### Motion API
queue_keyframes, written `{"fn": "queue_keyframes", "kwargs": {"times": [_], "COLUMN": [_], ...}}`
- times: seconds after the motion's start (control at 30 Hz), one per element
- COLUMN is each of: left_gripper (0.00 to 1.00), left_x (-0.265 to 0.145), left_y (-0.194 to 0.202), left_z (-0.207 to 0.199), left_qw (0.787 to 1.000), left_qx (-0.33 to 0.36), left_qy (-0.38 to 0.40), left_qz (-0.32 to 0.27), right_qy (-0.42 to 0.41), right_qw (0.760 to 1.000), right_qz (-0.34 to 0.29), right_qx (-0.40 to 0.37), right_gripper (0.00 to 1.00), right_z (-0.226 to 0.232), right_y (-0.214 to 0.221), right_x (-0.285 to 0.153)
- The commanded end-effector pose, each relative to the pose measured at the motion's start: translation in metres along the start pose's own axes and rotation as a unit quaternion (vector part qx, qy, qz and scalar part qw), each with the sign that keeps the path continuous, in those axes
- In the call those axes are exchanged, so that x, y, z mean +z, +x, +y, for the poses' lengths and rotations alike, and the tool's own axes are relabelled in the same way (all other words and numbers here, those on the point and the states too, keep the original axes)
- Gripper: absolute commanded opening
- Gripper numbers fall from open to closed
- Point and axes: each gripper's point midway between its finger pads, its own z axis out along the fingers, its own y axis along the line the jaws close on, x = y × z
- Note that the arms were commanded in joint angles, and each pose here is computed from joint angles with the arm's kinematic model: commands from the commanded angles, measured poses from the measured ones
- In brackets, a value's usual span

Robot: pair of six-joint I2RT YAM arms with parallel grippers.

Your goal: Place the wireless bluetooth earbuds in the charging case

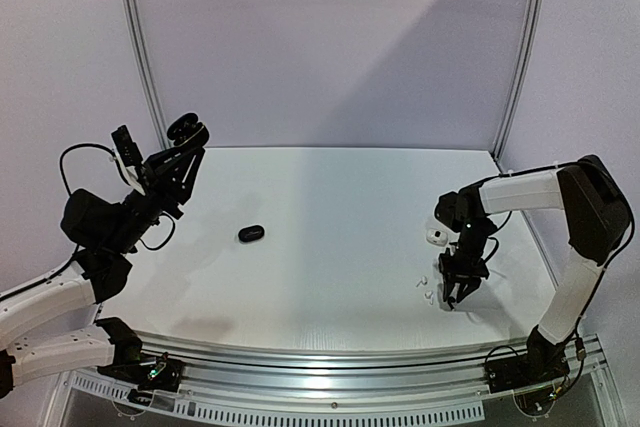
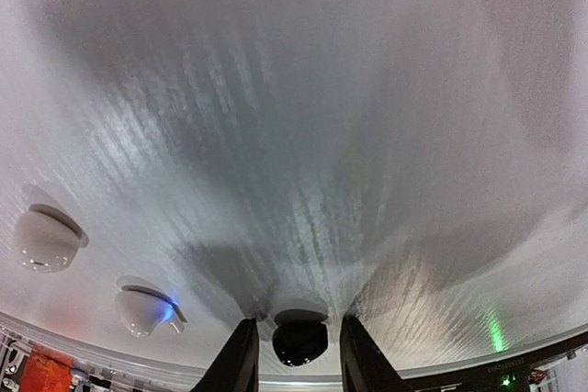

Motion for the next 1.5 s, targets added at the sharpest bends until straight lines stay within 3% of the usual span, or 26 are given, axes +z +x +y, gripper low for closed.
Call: {"fn": "queue_keyframes", "kwargs": {"times": [0.0,1.0,1.47], "left_gripper": [0.00,0.00,0.00], "left_x": [-0.003,-0.004,-0.002], "left_y": [0.009,0.010,0.011], "left_z": [0.004,0.004,0.006], "left_qw": [1.000,1.000,1.000], "left_qx": [0.000,0.001,0.002], "left_qy": [-0.005,-0.005,-0.007], "left_qz": [0.011,0.012,0.014], "right_qy": [0.022,-0.005,0.003], "right_qw": [0.999,0.998,0.997], "right_qz": [-0.021,-0.018,-0.024], "right_qx": [-0.017,-0.067,-0.074], "right_gripper": [0.31,0.27,0.09], "right_z": [-0.004,0.013,0.017], "right_y": [-0.013,-0.004,-0.010], "right_x": [0.002,0.009,0.002]}}
